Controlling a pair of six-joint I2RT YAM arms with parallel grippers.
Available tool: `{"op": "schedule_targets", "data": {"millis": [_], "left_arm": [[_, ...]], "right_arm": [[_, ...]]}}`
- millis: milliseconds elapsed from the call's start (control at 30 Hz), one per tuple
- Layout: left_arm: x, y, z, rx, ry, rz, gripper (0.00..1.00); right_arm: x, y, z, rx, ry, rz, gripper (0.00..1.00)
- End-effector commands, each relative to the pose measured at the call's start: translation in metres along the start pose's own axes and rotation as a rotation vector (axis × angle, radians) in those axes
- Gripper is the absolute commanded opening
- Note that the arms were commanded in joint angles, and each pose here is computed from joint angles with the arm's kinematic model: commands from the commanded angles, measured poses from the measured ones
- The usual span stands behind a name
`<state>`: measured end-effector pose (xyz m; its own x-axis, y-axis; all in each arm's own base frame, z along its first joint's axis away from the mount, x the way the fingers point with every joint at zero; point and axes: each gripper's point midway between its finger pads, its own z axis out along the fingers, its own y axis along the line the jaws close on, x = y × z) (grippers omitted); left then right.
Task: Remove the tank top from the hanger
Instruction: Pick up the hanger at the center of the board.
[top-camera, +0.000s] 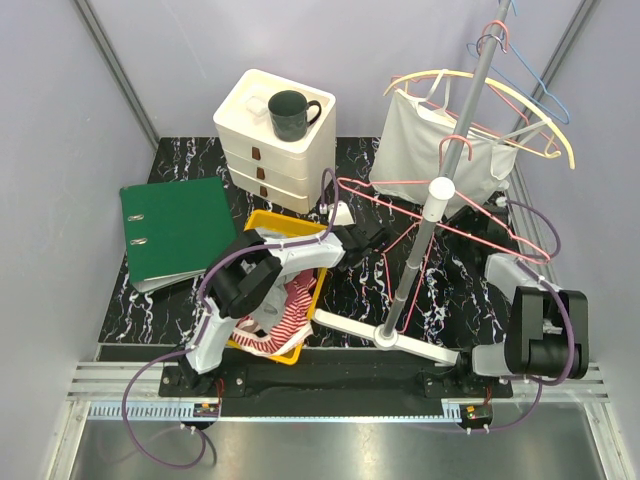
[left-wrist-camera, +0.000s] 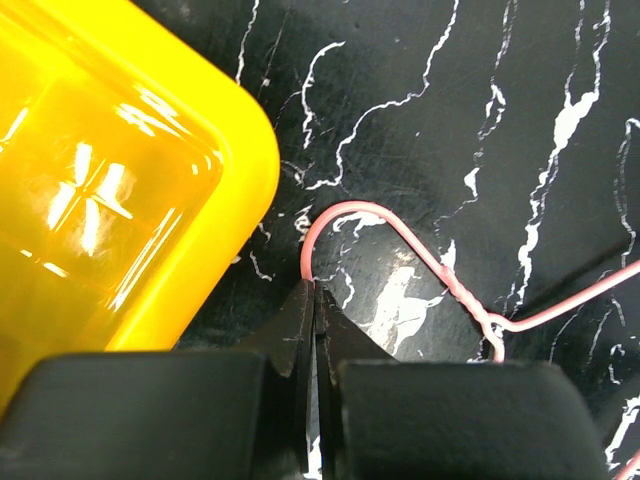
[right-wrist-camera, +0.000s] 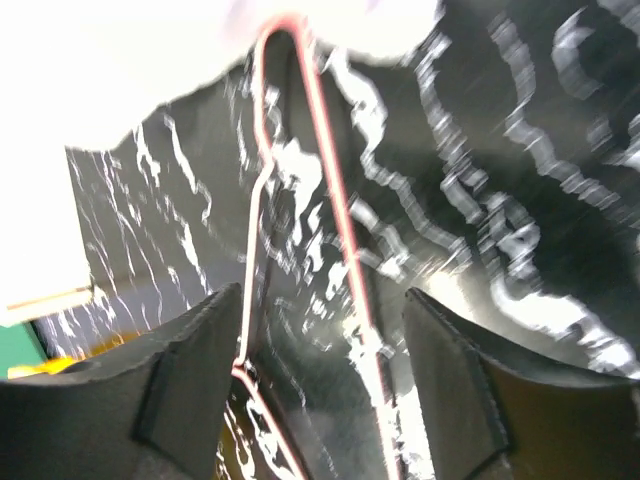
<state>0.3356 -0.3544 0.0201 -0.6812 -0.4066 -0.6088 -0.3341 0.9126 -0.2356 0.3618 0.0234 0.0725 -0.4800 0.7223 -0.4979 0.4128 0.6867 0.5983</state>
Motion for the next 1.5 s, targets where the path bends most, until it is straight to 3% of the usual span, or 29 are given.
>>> {"op": "schedule_targets", "data": {"millis": [0, 267, 333, 733, 867, 1067, 1200, 1333, 1467], "left_arm": [[0.018, 0.018, 0.016, -0.030, 0.050, 0.028, 0.00], [0.026, 0.020, 0.018, -0.019, 0.072, 0.028, 0.00], [0.024, 0.019, 0.017, -0.014, 0.069, 0.024, 0.00], [0.024, 0.019, 0.015, -0.002, 0.071, 0.021, 0.00], [0.026, 0.017, 0.016, 0.005, 0.079, 0.017, 0.00], [0.026, 0.015, 0.016, 0.013, 0.082, 0.019, 0.00], [0.027, 0.013, 0.014, 0.022, 0.088, 0.024, 0.00], [0.023, 0.007, 0.009, 0.045, 0.081, 0.035, 0.00], [0.018, 0.000, 0.003, 0.075, 0.080, 0.060, 0.00]], "right_arm": [[-0.029, -0.003, 0.008, -0.087, 0.002, 0.003, 0.74], [-0.023, 0.018, 0.026, -0.305, 0.094, -0.033, 0.66], [-0.015, 0.015, 0.032, -0.313, 0.133, -0.014, 0.62], [0.005, -0.010, 0.049, -0.237, 0.190, 0.045, 0.56], [0.011, -0.012, 0.053, -0.241, 0.214, 0.067, 0.44], [0.006, -0.011, 0.051, -0.233, 0.189, 0.067, 0.38], [0.005, -0.008, 0.051, -0.254, 0.181, 0.060, 0.12], [0.005, -0.003, 0.049, -0.288, 0.173, 0.054, 0.00], [-0.002, 0.004, 0.037, -0.317, 0.113, 0.043, 0.00]]}}
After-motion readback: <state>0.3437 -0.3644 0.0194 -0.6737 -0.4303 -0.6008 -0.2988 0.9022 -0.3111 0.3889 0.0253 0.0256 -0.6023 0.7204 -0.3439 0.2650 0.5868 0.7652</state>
